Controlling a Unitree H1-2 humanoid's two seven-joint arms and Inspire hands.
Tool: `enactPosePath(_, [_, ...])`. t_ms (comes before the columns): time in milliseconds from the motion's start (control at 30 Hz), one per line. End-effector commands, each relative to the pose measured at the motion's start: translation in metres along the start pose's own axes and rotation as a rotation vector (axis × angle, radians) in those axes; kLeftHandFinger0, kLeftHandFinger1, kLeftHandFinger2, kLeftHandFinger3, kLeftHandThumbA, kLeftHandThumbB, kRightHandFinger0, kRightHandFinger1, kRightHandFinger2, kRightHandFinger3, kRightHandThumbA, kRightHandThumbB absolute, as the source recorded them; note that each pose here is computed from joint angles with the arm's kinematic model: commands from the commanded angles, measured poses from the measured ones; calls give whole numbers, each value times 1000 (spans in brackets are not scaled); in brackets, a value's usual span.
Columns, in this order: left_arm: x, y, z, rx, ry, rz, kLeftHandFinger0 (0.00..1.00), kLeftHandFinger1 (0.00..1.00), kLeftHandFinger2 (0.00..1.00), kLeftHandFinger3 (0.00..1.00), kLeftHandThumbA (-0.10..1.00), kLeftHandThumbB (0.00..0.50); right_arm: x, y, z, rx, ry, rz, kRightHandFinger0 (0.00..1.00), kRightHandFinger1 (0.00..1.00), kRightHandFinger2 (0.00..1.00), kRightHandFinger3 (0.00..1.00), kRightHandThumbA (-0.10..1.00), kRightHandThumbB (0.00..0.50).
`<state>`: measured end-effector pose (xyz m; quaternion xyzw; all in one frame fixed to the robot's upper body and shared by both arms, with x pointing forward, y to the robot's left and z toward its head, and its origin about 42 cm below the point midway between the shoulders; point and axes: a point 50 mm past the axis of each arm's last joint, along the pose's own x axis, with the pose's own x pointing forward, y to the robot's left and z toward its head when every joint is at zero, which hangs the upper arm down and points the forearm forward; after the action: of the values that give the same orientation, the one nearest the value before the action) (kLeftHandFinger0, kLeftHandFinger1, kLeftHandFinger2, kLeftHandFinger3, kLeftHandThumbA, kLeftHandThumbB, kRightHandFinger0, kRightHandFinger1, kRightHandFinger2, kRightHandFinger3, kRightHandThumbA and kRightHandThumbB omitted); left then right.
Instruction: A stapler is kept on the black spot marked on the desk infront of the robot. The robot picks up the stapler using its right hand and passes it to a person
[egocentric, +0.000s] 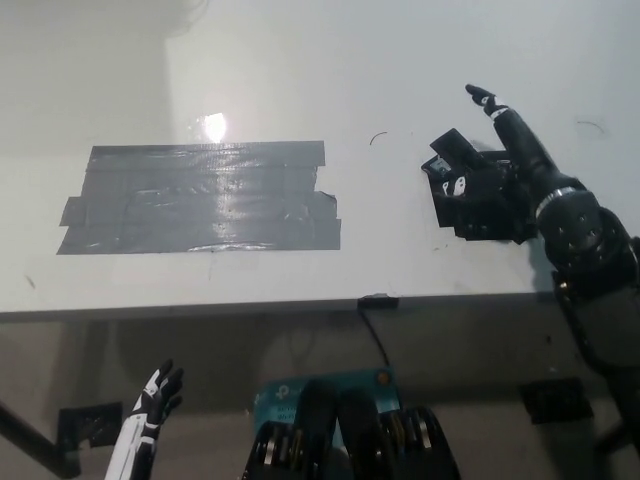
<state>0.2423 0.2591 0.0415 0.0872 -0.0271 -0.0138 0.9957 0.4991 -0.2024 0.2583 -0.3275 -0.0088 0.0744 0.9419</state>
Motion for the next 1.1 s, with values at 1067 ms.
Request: enactPosePath(1067, [-2, 1, 7, -12, -37, -12, 1000, 1000, 1000, 1000, 1000, 500, 50, -18, 39, -111, -38, -41, 1000, 1000, 1000, 1000, 1000, 255])
